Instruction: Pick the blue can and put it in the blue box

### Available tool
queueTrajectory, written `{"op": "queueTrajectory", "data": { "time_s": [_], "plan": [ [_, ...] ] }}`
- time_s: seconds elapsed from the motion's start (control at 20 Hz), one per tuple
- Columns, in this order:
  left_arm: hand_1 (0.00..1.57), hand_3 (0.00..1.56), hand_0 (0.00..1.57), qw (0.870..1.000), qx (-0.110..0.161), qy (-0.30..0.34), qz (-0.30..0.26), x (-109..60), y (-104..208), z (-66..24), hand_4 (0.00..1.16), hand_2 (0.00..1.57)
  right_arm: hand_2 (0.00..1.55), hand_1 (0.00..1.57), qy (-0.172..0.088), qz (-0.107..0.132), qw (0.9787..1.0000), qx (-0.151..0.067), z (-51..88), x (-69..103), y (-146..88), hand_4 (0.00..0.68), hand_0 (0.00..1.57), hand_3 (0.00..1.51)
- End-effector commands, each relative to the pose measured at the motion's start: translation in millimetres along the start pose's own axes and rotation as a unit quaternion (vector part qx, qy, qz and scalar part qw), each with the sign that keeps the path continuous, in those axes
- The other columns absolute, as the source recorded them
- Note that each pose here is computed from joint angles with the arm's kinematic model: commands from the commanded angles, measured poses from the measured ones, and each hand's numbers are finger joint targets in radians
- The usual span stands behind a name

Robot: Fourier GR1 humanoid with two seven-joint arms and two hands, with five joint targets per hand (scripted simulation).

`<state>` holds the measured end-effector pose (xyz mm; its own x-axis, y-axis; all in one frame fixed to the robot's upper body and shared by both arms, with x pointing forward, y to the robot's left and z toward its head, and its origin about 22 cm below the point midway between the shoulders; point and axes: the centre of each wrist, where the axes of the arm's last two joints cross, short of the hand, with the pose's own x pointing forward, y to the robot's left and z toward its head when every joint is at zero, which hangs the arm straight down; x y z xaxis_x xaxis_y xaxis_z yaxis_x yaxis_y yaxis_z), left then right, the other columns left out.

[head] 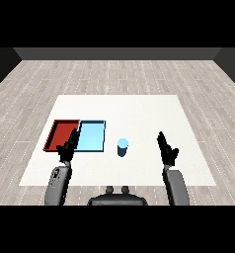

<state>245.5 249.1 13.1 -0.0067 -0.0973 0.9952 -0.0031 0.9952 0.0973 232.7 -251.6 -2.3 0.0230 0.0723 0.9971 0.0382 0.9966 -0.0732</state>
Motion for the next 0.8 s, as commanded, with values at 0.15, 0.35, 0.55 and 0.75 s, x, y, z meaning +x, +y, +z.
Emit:
{"op": "queueTrajectory", "data": {
  "time_s": [0.15, 0.35, 0.55, 0.75],
  "plan": [
    [0.0, 0.0, 0.0, 1.0, -0.019, 0.012, -0.005, -9.6, -3, 2.7, 0.0, 0.0, 0.0, 0.0, -0.018, 0.016, 0.9997, 0.009, 2.1, 13.1, 33, 0.0, 0.0, 0.0],
    [0.0, 0.0, 0.0, 0.98, 0.01, -0.184, 0.076, 15.0, -9, 1.4, 0.0, 0.0, 0.0, 0.0, -0.155, -0.083, 0.9828, 0.058, -11.0, 37.4, 48, 0.0, 0.0, 0.0],
    [0.0, 0.0, 0.0, 0.972, 0.007, -0.219, 0.086, -2.0, -2, 11.4, 0.0, 0.0, 0.0, 0.0, -0.171, -0.092, 0.9779, 0.078, 5.1, 25.7, 58, 0.0, 0.0, 0.0],
    [0.0, 0.0, 0.0, 0.969, -0.002, -0.228, 0.098, -22.3, 0, 14.2, 0.0, 0.0, 0.0, 0.0, -0.173, -0.088, 0.9781, 0.075, 11.7, 20.9, 53, 0.0, 0.0, 0.0]
  ]
}}
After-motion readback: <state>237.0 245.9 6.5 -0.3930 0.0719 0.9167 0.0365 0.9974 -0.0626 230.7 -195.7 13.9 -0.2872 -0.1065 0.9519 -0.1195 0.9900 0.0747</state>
